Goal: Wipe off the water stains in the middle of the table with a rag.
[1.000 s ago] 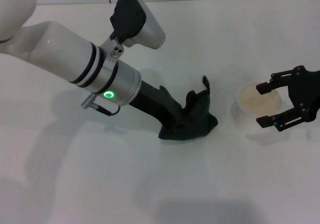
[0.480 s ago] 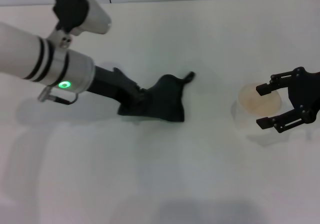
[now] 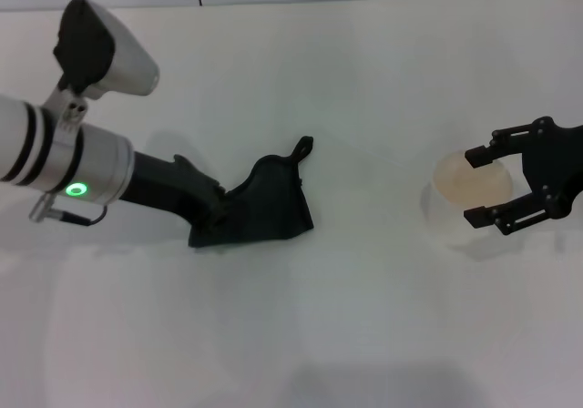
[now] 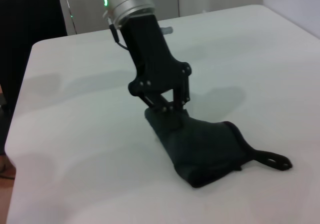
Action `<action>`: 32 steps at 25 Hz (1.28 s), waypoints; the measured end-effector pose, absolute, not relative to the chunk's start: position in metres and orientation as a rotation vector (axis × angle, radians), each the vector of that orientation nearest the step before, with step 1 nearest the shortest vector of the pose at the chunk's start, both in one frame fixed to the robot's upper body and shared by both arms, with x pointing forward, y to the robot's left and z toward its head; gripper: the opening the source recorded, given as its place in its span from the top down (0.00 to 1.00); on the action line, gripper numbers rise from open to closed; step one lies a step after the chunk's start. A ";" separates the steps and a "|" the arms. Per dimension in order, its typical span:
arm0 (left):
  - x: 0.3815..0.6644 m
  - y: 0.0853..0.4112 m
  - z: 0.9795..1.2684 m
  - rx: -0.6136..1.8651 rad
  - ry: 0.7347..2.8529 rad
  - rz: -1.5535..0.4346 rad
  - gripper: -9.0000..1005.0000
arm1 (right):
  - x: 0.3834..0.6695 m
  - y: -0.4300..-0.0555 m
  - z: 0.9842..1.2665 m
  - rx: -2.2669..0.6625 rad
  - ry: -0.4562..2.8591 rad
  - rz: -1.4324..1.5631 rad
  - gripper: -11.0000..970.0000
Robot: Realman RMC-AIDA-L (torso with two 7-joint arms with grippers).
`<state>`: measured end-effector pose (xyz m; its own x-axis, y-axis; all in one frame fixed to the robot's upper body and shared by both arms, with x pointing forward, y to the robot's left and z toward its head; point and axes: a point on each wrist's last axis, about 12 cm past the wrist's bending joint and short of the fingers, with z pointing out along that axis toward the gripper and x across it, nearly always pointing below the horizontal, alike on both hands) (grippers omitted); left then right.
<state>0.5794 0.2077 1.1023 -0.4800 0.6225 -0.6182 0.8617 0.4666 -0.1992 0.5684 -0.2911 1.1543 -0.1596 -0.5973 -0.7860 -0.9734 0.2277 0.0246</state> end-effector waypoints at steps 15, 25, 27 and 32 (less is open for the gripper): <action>0.566 0.236 1.103 1.238 1.915 -0.755 0.52 | 0.572 -0.286 1.158 -1.441 1.832 0.748 0.13; 0.535 0.287 1.105 1.206 1.731 -0.774 0.43 | 0.573 -0.286 1.161 -1.412 1.816 0.749 0.13; 0.525 0.299 1.105 1.192 1.690 -0.785 0.43 | 0.574 -0.287 1.162 -1.399 1.812 0.747 0.13; 0.508 0.323 1.103 1.143 1.646 -0.823 0.43 | 0.574 -0.293 1.164 -1.360 1.803 0.742 0.13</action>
<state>0.5084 0.3232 1.1028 -0.1267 0.3116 -0.9417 0.9401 0.3405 -0.0138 0.5735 -0.2929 1.1642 -0.1587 -0.5308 -0.8325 -0.9631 0.2689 0.0121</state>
